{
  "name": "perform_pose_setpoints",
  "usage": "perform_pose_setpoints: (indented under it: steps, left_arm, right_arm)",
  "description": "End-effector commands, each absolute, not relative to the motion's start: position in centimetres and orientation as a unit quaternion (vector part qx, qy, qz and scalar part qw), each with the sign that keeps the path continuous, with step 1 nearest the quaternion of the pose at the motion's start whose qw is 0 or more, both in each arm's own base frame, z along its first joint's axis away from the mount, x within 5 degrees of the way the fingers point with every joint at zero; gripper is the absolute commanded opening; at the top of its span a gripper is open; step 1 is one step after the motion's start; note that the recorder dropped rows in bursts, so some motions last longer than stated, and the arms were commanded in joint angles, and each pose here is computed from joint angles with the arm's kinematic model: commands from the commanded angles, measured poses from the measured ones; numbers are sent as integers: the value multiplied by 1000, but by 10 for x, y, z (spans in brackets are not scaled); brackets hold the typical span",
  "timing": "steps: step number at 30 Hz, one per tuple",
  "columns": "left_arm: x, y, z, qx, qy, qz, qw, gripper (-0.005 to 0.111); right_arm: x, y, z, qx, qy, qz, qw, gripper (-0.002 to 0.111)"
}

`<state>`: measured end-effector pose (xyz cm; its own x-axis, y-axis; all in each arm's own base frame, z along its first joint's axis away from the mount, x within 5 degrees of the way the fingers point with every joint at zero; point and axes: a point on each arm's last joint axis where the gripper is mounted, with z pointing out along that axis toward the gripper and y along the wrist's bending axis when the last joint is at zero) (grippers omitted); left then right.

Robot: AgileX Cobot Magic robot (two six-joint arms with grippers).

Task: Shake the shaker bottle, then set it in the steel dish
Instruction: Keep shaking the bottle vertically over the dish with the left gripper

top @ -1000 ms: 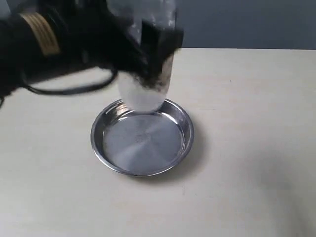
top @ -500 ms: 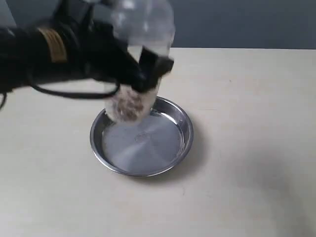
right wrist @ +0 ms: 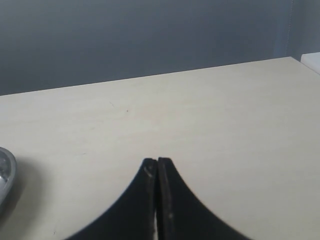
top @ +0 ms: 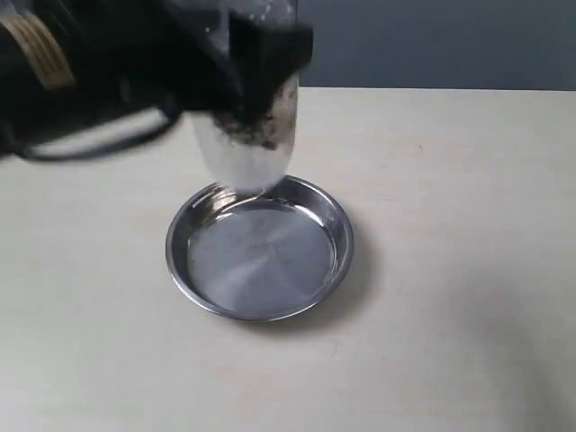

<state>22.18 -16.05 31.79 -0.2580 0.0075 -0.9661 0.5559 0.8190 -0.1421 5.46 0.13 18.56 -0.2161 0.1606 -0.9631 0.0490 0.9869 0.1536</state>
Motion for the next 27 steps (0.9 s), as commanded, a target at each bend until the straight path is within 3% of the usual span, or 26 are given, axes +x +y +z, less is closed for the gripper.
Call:
perform_pose_setpoints:
  steps: [1, 3, 4, 6, 8, 9, 12, 13, 14, 17, 18, 19, 22, 23, 24, 27]
  left_arm:
    - [218, -156, 348, 191, 724, -238, 619, 0]
    - [210, -150, 376, 190, 689, -244, 655, 0]
    - [210, -150, 366, 183, 712, -245, 632, 0]
    - [218, -156, 306, 192, 786, -218, 546, 0]
    - [223, -159, 275, 190, 818, -207, 503, 0]
    - [223, -159, 286, 182, 810, -216, 515, 0]
    - [209, -149, 361, 196, 714, -233, 631, 0]
    - [206, -147, 366, 193, 705, -237, 639, 0]
    - [207, -147, 355, 190, 723, -236, 621, 0]
    - [214, -152, 280, 182, 810, -215, 514, 0]
    - [215, -153, 271, 181, 820, -211, 500, 0]
    - [216, -154, 281, 180, 812, -216, 511, 0]
    - [202, -144, 366, 193, 709, -235, 636, 0]
    - [200, -142, 374, 192, 696, -238, 650, 0]
    - [200, -143, 369, 184, 702, -244, 643, 0]
    - [213, -151, 297, 178, 791, -224, 541, 0]
  right_arm:
    - [55, 1, 186, 67, 775, 42, 627, -1]
    - [55, 1, 186, 67, 775, 42, 627, -1]
    - [55, 1, 186, 67, 775, 42, 627, -1]
    - [55, 1, 186, 67, 775, 42, 627, -1]
    - [55, 1, 186, 67, 775, 42, 627, -1]
    - [55, 1, 186, 67, 775, 42, 627, -1]
    - [55, 1, 186, 67, 775, 42, 627, -1]
    - [55, 1, 186, 67, 775, 42, 627, -1]
    - [55, 1, 186, 67, 775, 42, 627, -1]
    - [55, 1, 186, 68, 775, 41, 627, -1]
    - [55, 1, 186, 67, 775, 42, 627, -1]
    - [55, 1, 186, 67, 775, 42, 627, -1]
    - [55, 1, 186, 67, 775, 42, 627, -1]
    - [55, 1, 186, 67, 775, 42, 627, -1]
    - [55, 1, 186, 67, 775, 42, 627, -1]
    - [55, 1, 186, 67, 775, 42, 627, -1]
